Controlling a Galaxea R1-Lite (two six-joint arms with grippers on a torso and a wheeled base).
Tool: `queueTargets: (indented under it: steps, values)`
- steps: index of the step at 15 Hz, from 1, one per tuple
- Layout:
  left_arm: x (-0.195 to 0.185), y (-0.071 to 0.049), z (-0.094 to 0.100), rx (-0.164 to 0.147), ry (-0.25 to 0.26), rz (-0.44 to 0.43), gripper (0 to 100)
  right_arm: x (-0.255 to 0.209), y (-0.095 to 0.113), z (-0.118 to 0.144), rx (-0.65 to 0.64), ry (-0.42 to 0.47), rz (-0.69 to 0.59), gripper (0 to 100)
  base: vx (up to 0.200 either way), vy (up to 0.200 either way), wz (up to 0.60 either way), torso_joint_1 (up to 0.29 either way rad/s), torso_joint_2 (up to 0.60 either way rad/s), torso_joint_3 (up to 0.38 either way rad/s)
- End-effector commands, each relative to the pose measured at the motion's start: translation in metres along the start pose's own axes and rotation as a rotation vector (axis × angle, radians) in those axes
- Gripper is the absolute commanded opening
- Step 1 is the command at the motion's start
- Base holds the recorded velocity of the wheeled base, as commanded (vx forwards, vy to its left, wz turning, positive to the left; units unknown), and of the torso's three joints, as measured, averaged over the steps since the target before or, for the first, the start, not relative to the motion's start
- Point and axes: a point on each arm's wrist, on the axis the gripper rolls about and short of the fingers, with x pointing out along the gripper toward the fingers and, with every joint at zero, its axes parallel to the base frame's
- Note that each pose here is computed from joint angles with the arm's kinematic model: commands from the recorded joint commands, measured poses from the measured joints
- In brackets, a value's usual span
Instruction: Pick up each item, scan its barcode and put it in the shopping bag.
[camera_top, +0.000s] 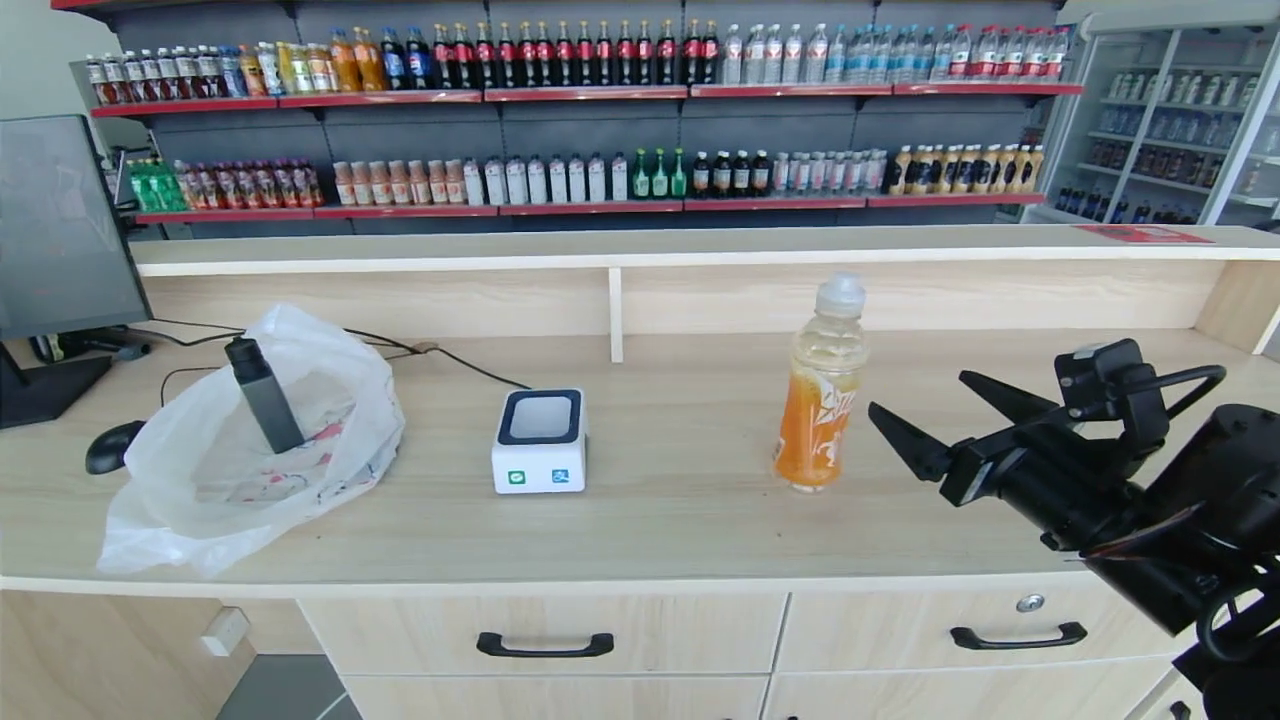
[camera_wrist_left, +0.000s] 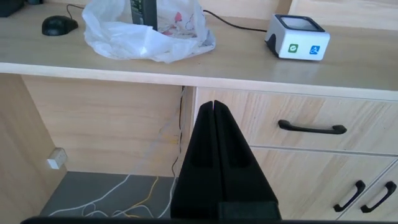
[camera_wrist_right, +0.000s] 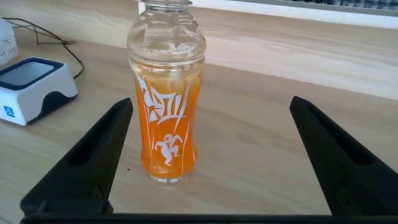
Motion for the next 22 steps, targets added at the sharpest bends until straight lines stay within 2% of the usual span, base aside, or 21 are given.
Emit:
queueTargets:
  steps: [1, 2, 5, 8, 10, 12, 16, 19, 22]
  values:
    - [0.000, 0.000, 0.000, 0.000, 0.000, 0.000, 0, 0.004, -0.004, -0.009, 0.001, 0.031, -0.014, 100, 0.000, 0.000, 0.00, 0.000, 0.00, 0.000]
    - [0.000, 0.000, 0.000, 0.002, 0.000, 0.000, 0, 0.007, -0.007, -0.012, 0.000, 0.038, -0.024, 100, 0.000, 0.000, 0.00, 0.000, 0.00, 0.000]
    - [0.000, 0.000, 0.000, 0.003, 0.000, 0.000, 0, 0.008, 0.004, -0.018, 0.013, 0.063, 0.016, 100, 0.000, 0.000, 0.00, 0.000, 0.00, 0.000]
    - [0.000, 0.000, 0.000, 0.002, 0.000, 0.000, 0, 0.015, 0.020, -0.018, 0.048, 0.061, -0.050, 100, 0.200, 0.000, 0.00, -0.004, 0.00, 0.002]
    - [0.000, 0.000, 0.000, 0.002, 0.000, 0.000, 0, -0.017, 0.033, -0.034, 0.065, 0.186, -0.013, 100, 0.000, 0.000, 0.00, 0.000, 0.00, 0.000]
    - [0.000, 0.000, 0.000, 0.002, 0.000, 0.000, 0, -0.008, 0.035, -0.028, 0.069, 0.148, -0.009, 100, 0.000, 0.000, 0.00, 0.025, 0.01, -0.001]
    - [0.000, 0.000, 0.000, 0.002, 0.000, 0.000, 0, -0.003, 0.036, -0.033, 0.080, 0.158, -0.005, 100, 0.000, 0.000, 0.00, 0.000, 0.00, 0.000]
    - [0.000, 0.000, 0.000, 0.002, 0.000, 0.000, 0, 0.005, 0.049, -0.034, 0.097, 0.151, 0.029, 100, 0.000, 0.000, 0.00, 0.000, 0.00, 0.000]
    - [0.000, 0.000, 0.000, 0.002, 0.000, 0.000, 0, 0.020, 0.052, -0.037, 0.105, 0.133, 0.016, 100, 0.000, 0.000, 0.00, 0.000, 0.00, 0.000]
